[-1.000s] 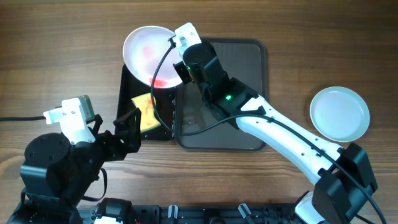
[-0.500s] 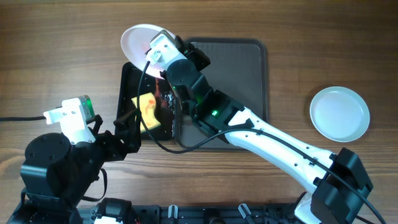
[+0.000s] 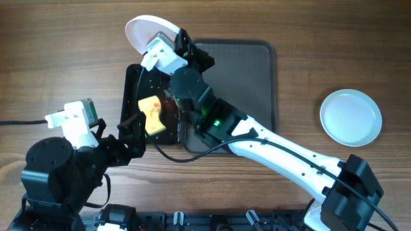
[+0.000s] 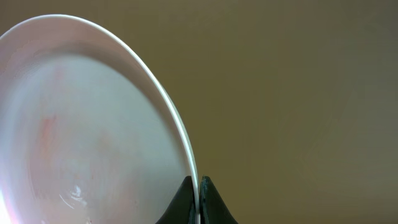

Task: Clean dirty plates on tray and stack at the side
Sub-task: 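Lift the plate with the right gripper and tilt it over the black tray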

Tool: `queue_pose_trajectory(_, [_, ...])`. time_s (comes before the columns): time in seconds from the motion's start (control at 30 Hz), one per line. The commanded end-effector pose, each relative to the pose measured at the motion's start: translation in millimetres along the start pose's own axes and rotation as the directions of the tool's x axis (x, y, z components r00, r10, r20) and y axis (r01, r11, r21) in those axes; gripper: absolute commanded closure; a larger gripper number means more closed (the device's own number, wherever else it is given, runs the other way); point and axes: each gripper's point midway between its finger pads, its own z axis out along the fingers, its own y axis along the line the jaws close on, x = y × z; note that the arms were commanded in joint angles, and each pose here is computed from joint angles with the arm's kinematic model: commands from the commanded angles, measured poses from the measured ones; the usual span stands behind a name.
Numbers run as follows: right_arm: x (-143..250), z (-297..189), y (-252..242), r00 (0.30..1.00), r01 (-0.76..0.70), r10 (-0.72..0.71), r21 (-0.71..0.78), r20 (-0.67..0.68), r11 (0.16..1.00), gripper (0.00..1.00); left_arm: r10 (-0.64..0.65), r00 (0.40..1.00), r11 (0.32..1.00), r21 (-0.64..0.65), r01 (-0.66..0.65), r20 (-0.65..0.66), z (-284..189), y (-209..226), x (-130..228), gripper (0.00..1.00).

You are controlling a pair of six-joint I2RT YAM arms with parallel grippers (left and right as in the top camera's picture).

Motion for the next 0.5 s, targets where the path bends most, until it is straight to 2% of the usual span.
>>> queue_pose_trajectory(0.0, [-6.4,-4.0,-6.2,1.000,0.014,-0.014,0.034,-0.005,0.999,0.96,-0.012,1.000,1.000,0.020,0.012,0.010,-3.8,-4.5,-3.6,0.00])
queue_pose_trajectory(0.07, [-5.1,-4.3,-7.3,1.000,0.012,-0.011,0.041,-0.013,0.999,0.96,-0.012,1.000,1.000,0.020,0.012,0.010,-3.8,-4.5,-3.6,0.00])
queue_pose_trajectory(0.13, [0.2,-4.6,-12.5,0.998,-0.049,0.052,0.075,-0.039,0.996,0.96,-0.012,1.000,1.000,0.020,0.012,0.010,-3.8,-4.5,-3.6,0.00])
queue_pose_trajectory(0.23, [45.7,-1.8,-20.7,0.954,-0.207,0.239,0.179,-0.183,0.962,0.96,-0.012,1.000,1.000,0.020,0.012,0.010,-3.8,-4.5,-3.6,0.00])
queue_pose_trajectory(0.3, [82.4,-1.1,-6.1,0.906,-0.275,0.311,0.158,-0.286,0.948,0.96,-0.012,1.000,1.000,0.020,0.012,0.010,-3.8,-4.5,-3.6,0.00])
queue_pose_trajectory(0.4, [127.1,-5.9,29.7,0.800,-0.420,0.390,0.038,-0.456,0.907,0.96,-0.012,1.000,1.000,0.020,0.012,0.010,-3.8,-4.5,-3.6,0.00])
queue_pose_trajectory(0.43, [140.3,-9.0,41.2,0.738,-0.497,0.430,0.012,-0.520,0.868,0.96,-0.012,1.000,1.000,0.020,0.012,0.010,-3.8,-4.5,-3.6,0.00])
queue_pose_trajectory(0.47, [153.9,-12.9,53.5,0.647,-0.594,0.476,-0.002,-0.596,0.804,0.96,-0.012,1.000,1.000,0.020,0.012,0.010,-3.8,-4.5,-3.6,0.00])
